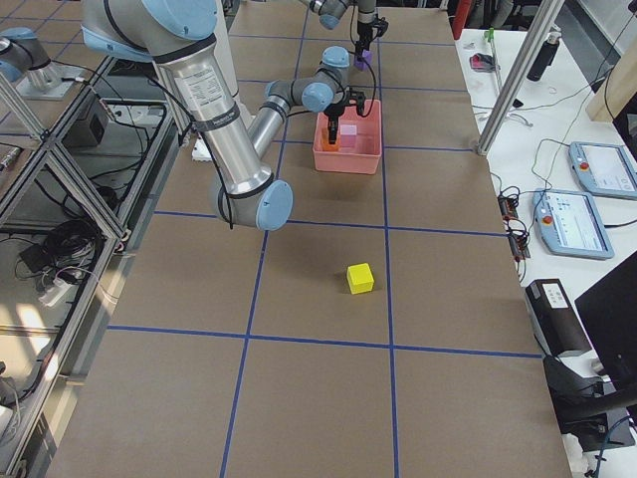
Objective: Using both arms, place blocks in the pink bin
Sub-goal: 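Release the orange cube in the bin while the left gripper grasps purple cube, then carry the purple cube into the bin while the right gripper moves out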
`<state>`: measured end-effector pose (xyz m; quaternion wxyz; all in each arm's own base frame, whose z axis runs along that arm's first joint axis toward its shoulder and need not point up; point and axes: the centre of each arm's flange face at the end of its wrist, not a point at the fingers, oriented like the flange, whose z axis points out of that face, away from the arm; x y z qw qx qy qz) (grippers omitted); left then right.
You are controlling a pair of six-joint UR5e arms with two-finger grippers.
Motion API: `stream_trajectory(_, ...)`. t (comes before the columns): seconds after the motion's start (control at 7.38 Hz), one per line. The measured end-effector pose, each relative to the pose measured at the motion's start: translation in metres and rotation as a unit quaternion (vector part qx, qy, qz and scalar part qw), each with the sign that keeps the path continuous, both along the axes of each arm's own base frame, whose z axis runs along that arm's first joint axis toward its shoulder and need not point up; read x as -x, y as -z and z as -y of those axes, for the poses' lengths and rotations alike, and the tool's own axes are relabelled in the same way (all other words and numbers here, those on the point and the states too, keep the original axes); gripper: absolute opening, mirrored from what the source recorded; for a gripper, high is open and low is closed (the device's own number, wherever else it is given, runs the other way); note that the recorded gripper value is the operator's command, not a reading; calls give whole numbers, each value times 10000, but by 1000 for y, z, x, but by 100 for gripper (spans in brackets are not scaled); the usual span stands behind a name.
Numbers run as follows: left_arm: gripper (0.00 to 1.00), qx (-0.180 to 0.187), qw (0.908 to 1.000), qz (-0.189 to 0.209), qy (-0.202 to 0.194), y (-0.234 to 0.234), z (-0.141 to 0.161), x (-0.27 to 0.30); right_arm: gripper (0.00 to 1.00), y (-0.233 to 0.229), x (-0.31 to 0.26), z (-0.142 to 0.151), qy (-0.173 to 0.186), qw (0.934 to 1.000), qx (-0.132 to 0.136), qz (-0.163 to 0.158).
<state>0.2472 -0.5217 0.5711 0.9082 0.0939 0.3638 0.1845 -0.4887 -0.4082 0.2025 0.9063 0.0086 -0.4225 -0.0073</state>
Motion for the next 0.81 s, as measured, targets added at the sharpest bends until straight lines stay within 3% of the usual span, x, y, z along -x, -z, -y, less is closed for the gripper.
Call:
stream_trajectory(0.14,0,3,10000,6,-20,0,-1,-2,100,7,-1,0,-16,10000,0,59)
stream_trajectory(0.54,0,-19,9999,-90,-83,15,-9,3,100,31,-12,7,-162,9996,3,242)
stream_trajectory(0.81,0,321,9992,-227,12,82,-8,35,100,41,-34,16,-310,9989,-51,349)
